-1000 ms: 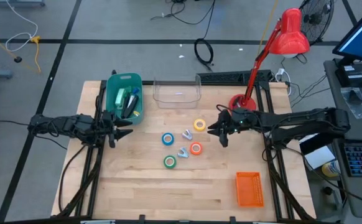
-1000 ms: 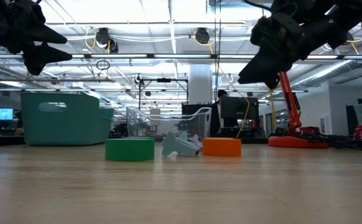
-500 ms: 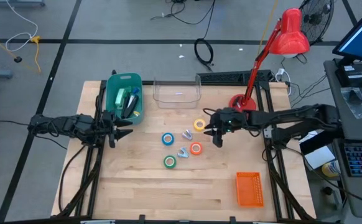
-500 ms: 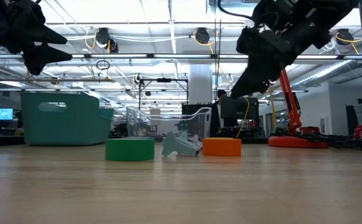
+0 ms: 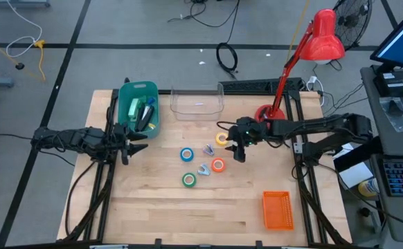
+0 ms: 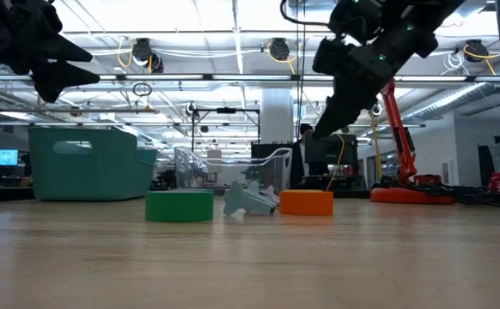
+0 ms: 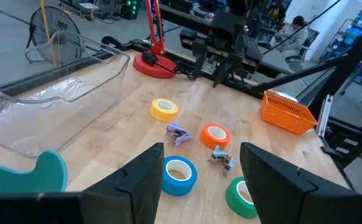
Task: Pick and place Stapler, Stapler remover, tape
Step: Put the yellow tape into the transparent bin
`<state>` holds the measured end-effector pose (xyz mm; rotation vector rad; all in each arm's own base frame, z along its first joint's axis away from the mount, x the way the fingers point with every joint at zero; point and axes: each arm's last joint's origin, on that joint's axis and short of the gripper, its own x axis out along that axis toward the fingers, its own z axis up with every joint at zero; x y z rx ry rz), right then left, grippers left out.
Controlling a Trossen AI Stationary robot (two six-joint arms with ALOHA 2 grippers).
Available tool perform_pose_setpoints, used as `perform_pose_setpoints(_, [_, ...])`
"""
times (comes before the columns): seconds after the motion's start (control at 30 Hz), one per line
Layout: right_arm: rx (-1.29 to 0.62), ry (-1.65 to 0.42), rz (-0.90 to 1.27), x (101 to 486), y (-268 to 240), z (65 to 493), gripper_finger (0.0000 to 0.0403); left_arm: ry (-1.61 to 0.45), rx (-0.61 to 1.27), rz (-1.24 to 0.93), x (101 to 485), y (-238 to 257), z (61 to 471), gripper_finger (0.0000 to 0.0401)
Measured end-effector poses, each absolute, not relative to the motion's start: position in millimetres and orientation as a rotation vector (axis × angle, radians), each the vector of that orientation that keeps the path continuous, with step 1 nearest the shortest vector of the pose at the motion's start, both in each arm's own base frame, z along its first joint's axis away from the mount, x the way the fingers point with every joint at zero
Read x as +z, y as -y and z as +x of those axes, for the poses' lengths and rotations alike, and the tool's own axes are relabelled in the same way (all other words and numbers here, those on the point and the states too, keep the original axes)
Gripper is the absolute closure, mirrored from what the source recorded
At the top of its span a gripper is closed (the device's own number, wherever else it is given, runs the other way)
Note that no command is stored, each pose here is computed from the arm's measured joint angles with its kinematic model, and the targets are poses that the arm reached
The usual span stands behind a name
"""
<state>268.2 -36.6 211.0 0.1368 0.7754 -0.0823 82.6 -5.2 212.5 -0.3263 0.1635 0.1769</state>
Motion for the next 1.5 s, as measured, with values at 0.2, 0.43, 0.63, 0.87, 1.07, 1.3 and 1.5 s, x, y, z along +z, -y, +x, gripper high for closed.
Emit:
perform_pose_setpoints(0.2, [-0.076, -0.844, 0.127, 201, 38, 278, 0.0204, -0.168, 0.176, -0.321, 212, 5, 83, 0.0185])
perform_pose_setpoints(0.43, [-0.078, -0.873, 0.106, 197, 44, 286, 0.0204, -0.169, 0.177, -0.321, 212, 5, 83, 0.0185])
perform_pose_setpoints(0.63, [-0.08, -0.927, 0.086, 199, 54, 298, 0.0204, -0.177, 0.177, -0.322, 211, 5, 82, 0.0185])
perform_pose_setpoints(0.87, [-0.086, -0.977, 0.089, 201, 58, 296, 0.0204, -0.177, 0.178, -0.322, 211, 5, 82, 0.0185])
perform_pose_setpoints(1.07, [-0.082, -0.975, 0.08, 200, 59, 297, 0.0204, -0.176, 0.177, -0.319, 211, 5, 82, 0.0185])
perform_pose_setpoints(1.3, [-0.089, -0.981, 0.078, 196, 63, 299, 0.0204, -0.173, 0.178, -0.322, 212, 5, 82, 0.0185])
perform_pose_setpoints(1.5, [-0.082, -1.01, 0.067, 184, 68, 312, 0.0204, -0.173, 0.179, -0.322, 212, 5, 82, 0.0185])
